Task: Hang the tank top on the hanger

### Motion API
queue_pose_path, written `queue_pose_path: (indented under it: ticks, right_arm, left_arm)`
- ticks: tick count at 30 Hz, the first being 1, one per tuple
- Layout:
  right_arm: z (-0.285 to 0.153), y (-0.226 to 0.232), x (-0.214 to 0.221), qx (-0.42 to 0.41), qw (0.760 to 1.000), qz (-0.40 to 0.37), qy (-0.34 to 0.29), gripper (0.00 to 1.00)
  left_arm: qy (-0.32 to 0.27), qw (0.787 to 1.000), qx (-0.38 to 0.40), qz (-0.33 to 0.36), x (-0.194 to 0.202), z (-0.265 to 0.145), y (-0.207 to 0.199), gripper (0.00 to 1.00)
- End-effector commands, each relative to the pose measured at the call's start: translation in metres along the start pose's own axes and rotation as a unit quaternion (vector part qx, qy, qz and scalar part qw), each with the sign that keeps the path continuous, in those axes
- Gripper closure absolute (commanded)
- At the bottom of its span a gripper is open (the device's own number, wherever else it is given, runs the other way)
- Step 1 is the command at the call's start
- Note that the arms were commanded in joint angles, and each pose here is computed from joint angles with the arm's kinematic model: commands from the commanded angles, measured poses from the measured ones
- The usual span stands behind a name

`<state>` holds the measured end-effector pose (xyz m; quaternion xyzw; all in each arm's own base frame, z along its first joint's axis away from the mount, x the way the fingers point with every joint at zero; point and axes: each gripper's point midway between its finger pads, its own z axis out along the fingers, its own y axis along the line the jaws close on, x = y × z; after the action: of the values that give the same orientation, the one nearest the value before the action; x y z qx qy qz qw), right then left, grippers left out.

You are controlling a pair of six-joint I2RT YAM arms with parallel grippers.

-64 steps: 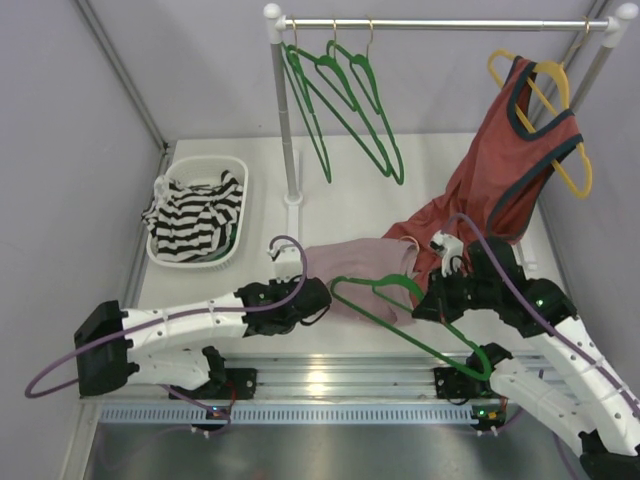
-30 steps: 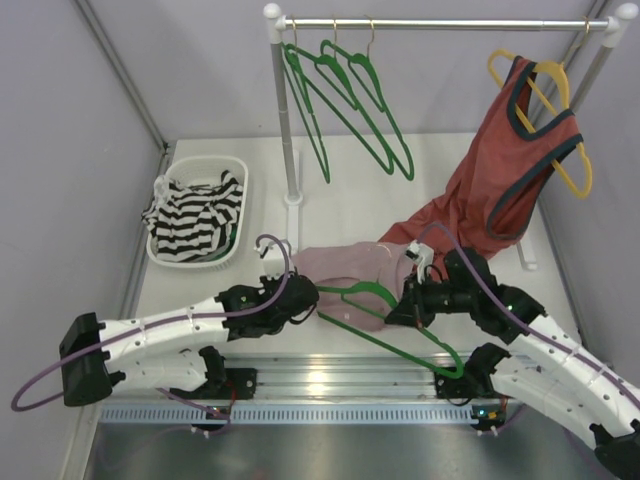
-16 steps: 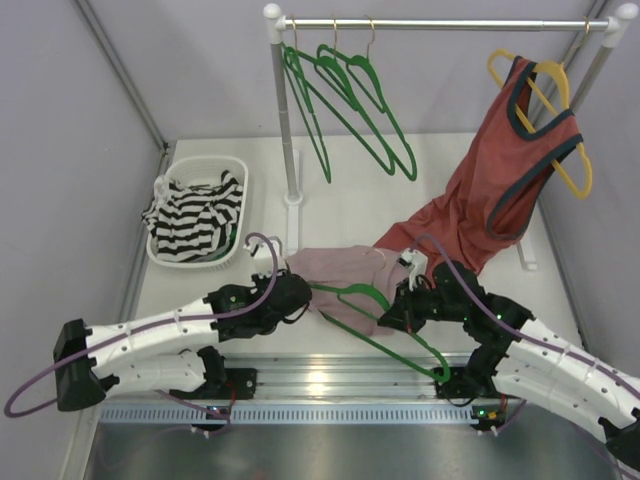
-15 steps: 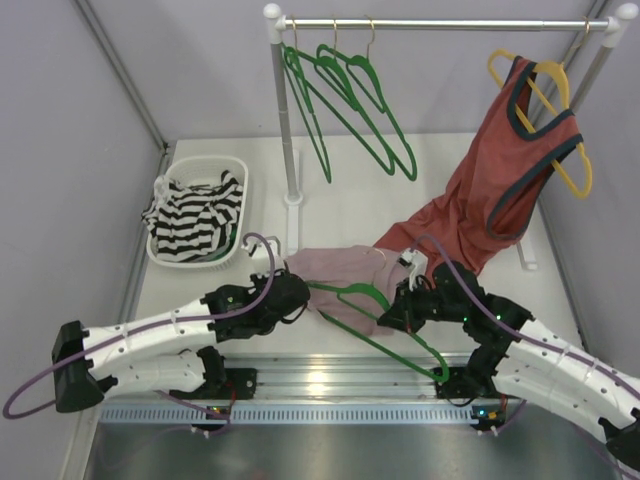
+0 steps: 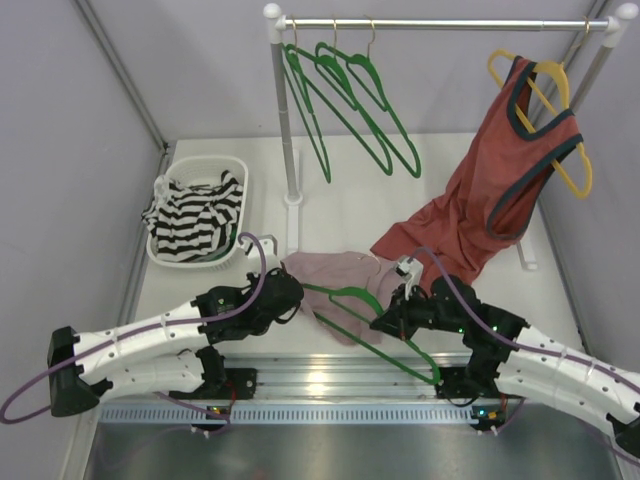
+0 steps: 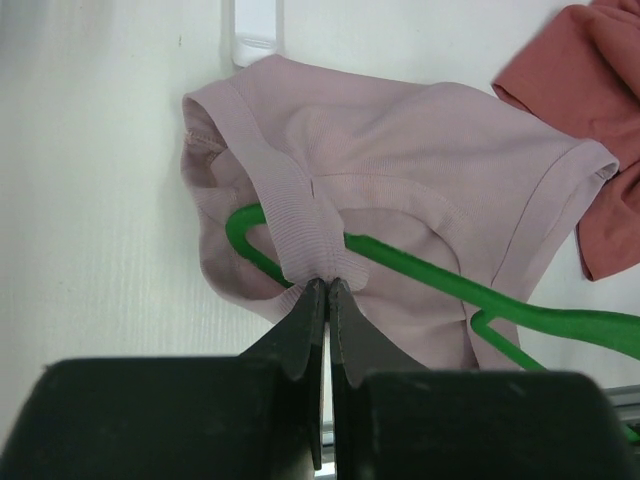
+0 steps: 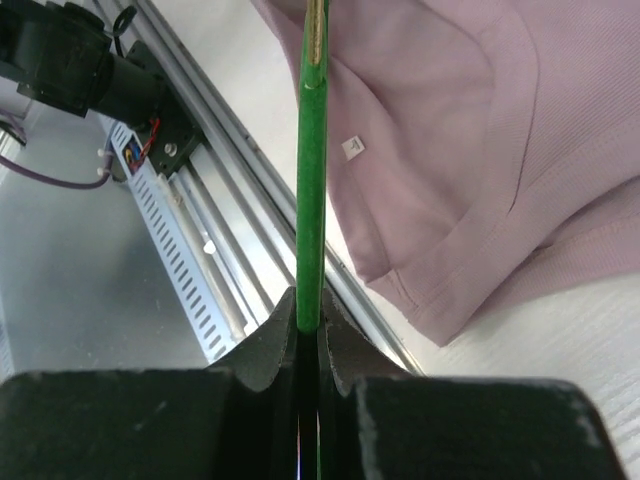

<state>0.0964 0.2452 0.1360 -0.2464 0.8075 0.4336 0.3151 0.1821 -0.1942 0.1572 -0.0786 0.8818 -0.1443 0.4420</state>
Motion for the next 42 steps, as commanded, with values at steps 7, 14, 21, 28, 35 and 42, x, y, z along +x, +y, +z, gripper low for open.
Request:
queue_pose_path:
  ticks: [7,14,21,28,35,42]
  right_arm:
    - [0.001,0.016,-0.035,-0.031,0.994,-0.052,-0.092,1.0]
    - [0.001,0.028,-0.035,-0.055,0.991,-0.072,-0.099,1.0]
    - [0.008,0.036,-0.024,-0.068,0.991,-0.086,-0.081,1.0]
    - [0.018,0.033,-0.031,-0.059,0.988,-0.104,-0.097,1.0]
    - [0.037,0.023,-0.028,-0.042,0.988,-0.126,-0.082,1.0]
    - [0.043,0.027,-0.04,-0.044,0.984,-0.143,-0.093,1.0]
  left_arm:
    - [-0.004,1.0,0.0,0.0,-0.004,-0.001,-0.001,1.0]
    - [-0.014,0.999,-0.046,0.006,-0.011,-0.004,0.015,1.0]
    - [-0.022,0.998,-0.049,0.013,-0.024,-0.008,0.008,0.97]
    - [-0.007,0.999,-0.024,0.026,-0.018,-0.006,-0.003,0.94]
    - [-0.006,1.0,0.014,0.027,-0.021,-0.013,-0.012,0.93]
    - [0.013,0.997,0.062,0.038,-0.014,-0.014,-0.03,0.92]
